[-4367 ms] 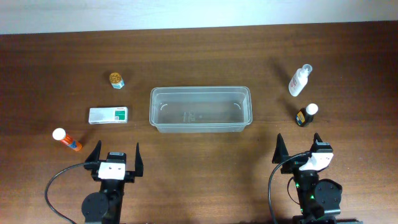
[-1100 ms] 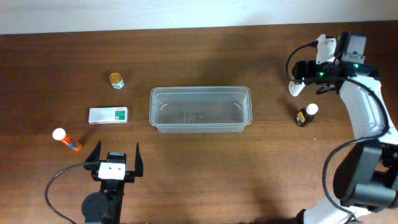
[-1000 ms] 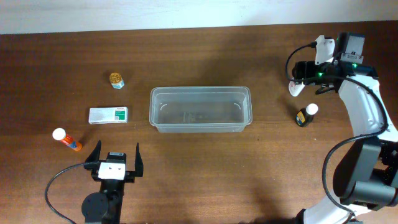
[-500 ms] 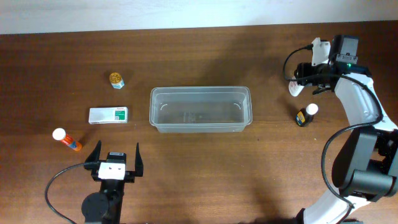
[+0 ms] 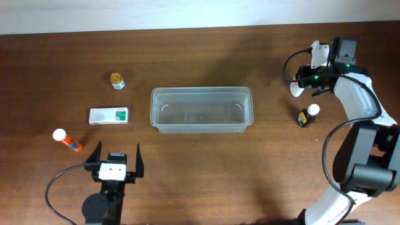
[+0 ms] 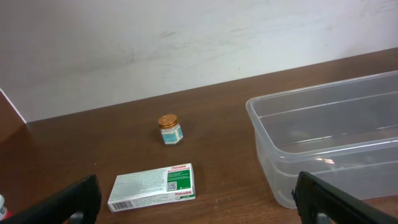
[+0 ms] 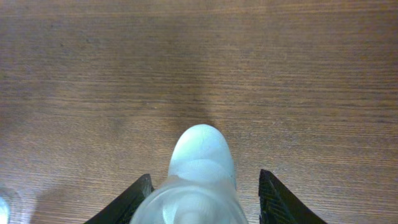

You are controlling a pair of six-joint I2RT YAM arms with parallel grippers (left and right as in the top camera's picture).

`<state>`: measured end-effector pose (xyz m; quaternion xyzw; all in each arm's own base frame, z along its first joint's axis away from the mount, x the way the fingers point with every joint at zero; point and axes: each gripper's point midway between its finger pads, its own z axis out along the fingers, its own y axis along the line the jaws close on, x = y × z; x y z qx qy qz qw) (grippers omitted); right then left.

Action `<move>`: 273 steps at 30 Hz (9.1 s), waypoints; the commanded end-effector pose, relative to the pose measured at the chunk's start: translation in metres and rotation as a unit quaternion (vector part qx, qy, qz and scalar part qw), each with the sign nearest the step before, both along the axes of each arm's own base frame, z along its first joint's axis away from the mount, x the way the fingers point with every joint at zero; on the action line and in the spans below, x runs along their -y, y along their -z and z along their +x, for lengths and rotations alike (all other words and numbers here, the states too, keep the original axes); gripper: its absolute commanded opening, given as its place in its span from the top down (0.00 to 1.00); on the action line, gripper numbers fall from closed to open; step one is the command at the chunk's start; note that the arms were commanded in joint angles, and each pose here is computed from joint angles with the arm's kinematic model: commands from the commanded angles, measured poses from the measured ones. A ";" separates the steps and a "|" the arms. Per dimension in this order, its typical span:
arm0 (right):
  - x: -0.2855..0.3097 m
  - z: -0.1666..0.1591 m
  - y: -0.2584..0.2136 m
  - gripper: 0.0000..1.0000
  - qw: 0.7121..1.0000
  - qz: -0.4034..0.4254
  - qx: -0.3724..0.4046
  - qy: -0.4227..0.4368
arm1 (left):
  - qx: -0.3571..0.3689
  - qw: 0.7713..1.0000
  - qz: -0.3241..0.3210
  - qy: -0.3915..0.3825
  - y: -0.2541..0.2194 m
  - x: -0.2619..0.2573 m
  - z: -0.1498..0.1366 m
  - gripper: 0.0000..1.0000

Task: Pack container
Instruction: 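Lower the right gripper onto the white spray bottle and grasp it, then carry the spray bottle left and lower it into the container, then release the spray bottle and move the right gripper to the brown bottle, then grasp the dark brown bottle with the right gripper and lift, then lower the brown bottle into the container's right end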

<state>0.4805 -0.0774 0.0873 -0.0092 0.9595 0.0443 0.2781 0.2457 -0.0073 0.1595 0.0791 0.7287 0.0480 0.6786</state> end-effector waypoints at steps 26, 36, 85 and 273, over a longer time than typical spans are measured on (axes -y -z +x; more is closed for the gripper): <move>-0.066 0.001 -0.155 0.81 0.998 0.029 0.026 -0.050 | -0.001 1.000 0.008 -0.004 0.003 -0.002 0.000 0.01; -0.155 -0.045 -0.184 0.82 0.993 0.061 -0.039 -0.099 | -0.001 1.000 0.008 -0.004 0.003 -0.002 0.000 0.01; -0.248 -0.065 -0.004 0.82 0.995 -0.039 -0.077 -0.040 | -0.001 1.000 0.008 -0.004 0.003 -0.002 0.000 0.01; -0.220 -0.111 -0.036 0.94 0.992 -0.020 -0.126 0.001 | -0.001 1.000 0.008 -0.004 0.003 -0.002 0.000 0.01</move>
